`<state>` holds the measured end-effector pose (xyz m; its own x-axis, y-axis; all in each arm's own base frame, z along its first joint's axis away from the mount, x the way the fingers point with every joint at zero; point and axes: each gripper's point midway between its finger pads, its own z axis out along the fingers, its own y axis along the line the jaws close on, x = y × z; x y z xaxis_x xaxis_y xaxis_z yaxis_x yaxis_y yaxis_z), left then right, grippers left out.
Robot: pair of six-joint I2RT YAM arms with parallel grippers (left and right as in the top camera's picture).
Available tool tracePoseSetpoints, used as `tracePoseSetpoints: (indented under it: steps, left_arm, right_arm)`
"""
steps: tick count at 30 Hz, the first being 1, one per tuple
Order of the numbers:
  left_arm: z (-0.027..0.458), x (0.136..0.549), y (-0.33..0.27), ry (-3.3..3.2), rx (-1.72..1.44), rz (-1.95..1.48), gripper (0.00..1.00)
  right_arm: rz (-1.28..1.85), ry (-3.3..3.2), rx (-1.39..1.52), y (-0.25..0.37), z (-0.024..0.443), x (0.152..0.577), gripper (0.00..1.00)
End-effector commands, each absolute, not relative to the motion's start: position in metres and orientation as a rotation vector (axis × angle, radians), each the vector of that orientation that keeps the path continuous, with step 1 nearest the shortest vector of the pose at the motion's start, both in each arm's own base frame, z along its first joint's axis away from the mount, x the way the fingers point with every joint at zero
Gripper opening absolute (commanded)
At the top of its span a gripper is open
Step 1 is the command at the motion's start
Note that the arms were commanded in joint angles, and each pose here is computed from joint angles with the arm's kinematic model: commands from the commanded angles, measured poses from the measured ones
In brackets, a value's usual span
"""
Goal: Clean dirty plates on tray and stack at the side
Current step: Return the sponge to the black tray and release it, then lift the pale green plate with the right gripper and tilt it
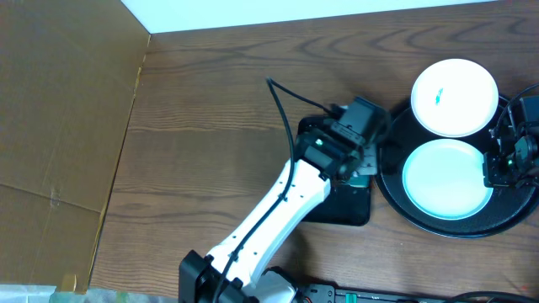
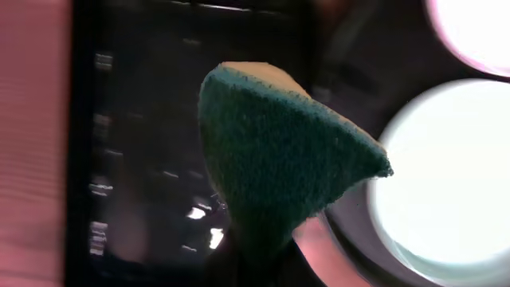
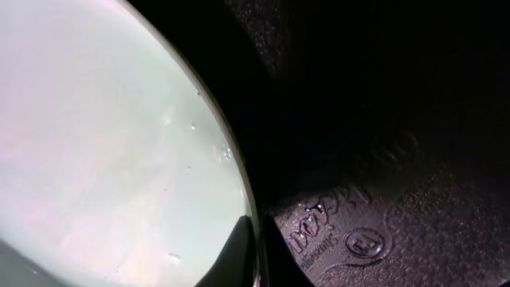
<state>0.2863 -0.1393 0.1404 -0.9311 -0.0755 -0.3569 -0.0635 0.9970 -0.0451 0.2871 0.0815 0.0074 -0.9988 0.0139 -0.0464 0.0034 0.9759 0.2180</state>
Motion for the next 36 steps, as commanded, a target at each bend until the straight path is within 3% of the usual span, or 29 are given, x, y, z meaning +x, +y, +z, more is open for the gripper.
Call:
tracePoseSetpoints:
  steps: [1,7,11,12,15,19,20,21,26,30,36]
  left_arm:
    - [0.104,0.292,-0.102,2.795,-0.096,0.191,0.07]
    - [0.043,0.298,-0.084,2.888,-0.182,0.221,0.07]
    - [0.042,0.3,-0.085,2.908,-0.224,0.141,0.26]
    - [0.045,0.302,-0.085,2.902,-0.234,0.124,0.35]
    - [0.06,0.303,-0.09,2.884,-0.239,0.028,0.4]
    - [0.098,0.301,-0.098,2.825,-0.257,-0.139,0.46]
    - [0.11,0.3,-0.097,2.794,-0.261,-0.168,0.5]
    - [0.12,0.299,-0.097,2.771,-0.262,-0.188,0.53]
    - [0.173,0.282,-0.087,2.622,-0.257,-0.257,0.67]
    - [0.205,0.267,-0.082,2.522,-0.198,-0.288,0.77]
    - [0.228,0.251,-0.077,2.446,-0.193,-0.32,0.79]
  right_arm:
    - [0.306,3.078,-0.01,0.079,0.003,0.289,0.01]
    - [0.307,3.081,-0.01,0.079,0.003,0.288,0.01]
    - [0.306,3.082,-0.01,0.079,0.003,0.288,0.01]
    - [0.306,3.082,-0.01,0.079,0.003,0.288,0.01]
    - [0.306,3.077,-0.01,0.079,0.003,0.289,0.03]
    - [0.312,3.045,-0.014,0.08,0.004,0.297,0.13]
    - [0.319,3.039,0.002,0.081,0.004,0.298,0.03]
    - [0.33,3.04,0.026,0.082,0.005,0.298,0.01]
    - [0.609,3.02,0.011,0.112,0.017,0.293,0.01]
    - [0.646,2.974,0.054,0.116,0.032,0.298,0.01]
    - [0.653,2.852,0.016,0.117,0.069,0.306,0.01]
